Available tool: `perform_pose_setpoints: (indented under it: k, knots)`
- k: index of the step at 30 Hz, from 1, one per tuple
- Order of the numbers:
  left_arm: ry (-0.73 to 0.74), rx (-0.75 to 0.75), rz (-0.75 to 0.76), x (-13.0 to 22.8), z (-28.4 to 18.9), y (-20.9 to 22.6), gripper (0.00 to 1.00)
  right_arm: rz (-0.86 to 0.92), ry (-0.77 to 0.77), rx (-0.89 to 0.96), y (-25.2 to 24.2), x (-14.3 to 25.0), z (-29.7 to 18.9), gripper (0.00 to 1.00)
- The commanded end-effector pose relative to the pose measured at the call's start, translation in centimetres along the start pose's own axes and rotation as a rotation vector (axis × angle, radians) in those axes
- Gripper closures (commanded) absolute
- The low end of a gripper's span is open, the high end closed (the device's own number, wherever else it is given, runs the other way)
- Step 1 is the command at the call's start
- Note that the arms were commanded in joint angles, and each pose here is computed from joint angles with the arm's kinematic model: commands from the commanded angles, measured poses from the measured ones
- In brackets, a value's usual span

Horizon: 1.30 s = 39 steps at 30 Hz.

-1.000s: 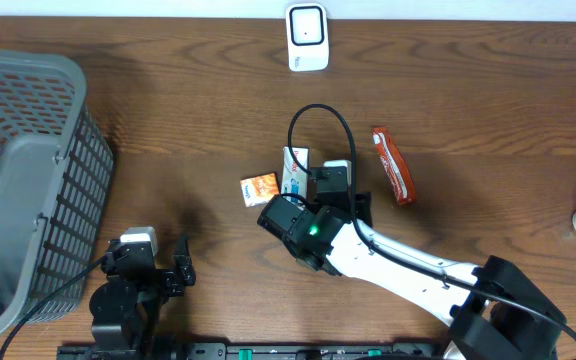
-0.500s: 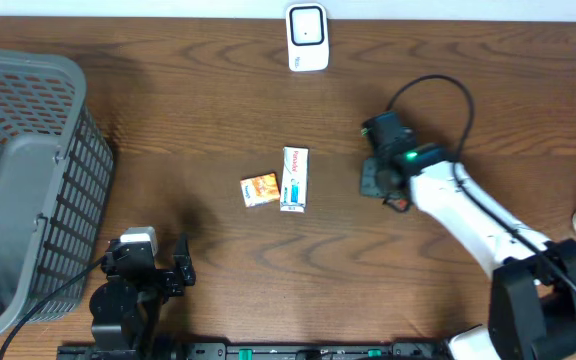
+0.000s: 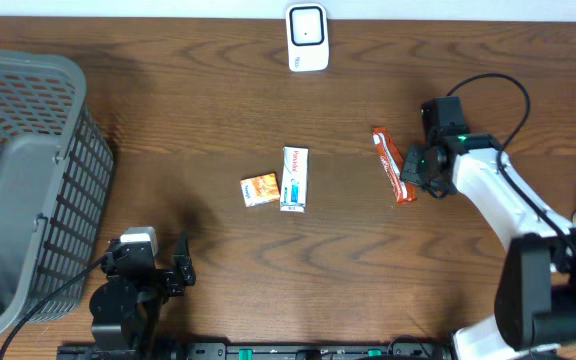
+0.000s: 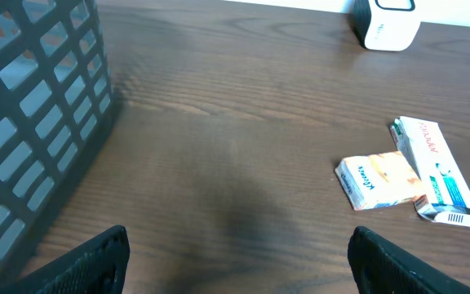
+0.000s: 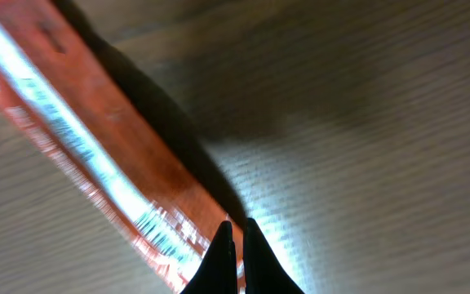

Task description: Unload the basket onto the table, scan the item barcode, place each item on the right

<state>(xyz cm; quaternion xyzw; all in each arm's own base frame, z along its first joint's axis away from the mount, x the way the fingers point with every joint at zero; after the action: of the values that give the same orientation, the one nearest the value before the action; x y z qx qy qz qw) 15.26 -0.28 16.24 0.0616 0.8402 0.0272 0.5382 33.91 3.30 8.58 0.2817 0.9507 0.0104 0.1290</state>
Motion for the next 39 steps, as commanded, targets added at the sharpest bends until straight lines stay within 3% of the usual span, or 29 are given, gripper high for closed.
perform_pose_setpoints:
  k: [1, 6, 13, 19, 25, 28, 39]
  knots:
    - [0.001, -0.006, -0.008, 0.1, 0.0, 0.1, 0.14, 0.010, 0.012, 0.047, -0.3, -0.2, 1.7, 0.99]
    - [0.001, -0.006, -0.008, 0.1, 0.0, 0.1, 0.14, 0.013, 0.102, 0.038, 0.1, 1.3, 3.0, 0.99]
    - [0.002, -0.006, -0.008, 0.1, 0.0, 0.1, 0.14, -0.032, 0.284, -0.130, 3.3, 4.9, 2.3, 0.99]
    - [0.033, -0.002, -0.008, 0.7, 0.0, 0.0, 0.14, -0.079, 0.323, -0.147, 4.9, 7.0, 1.3, 0.99]
    - [0.148, 0.012, -0.009, 3.0, -0.2, -0.3, 0.14, -0.102, 0.185, -0.278, 6.0, 4.8, -3.5, 0.99]
    - [0.213, 0.020, -0.010, 4.2, -0.4, -0.5, 0.14, -0.124, -0.004, -0.356, 7.0, 2.1, -6.3, 0.99]
    - [0.238, 0.023, -0.010, 4.7, -0.5, -0.5, 0.14, -0.115, -0.022, -0.245, 7.1, 1.3, -1.3, 0.99]
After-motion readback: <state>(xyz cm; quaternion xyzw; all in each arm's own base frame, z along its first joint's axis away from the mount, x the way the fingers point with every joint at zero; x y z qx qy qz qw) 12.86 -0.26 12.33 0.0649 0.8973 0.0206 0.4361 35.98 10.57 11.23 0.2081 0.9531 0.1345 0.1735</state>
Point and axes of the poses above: each gripper's point midway between its finger pads, its own z axis out along the fingers, its own y axis along the line the jaws close on, x = y × z, the point moved 5 cm from there along -z, back along the fingers, and after that the axes turned 13 degrees about z, right-handed, at the moved point
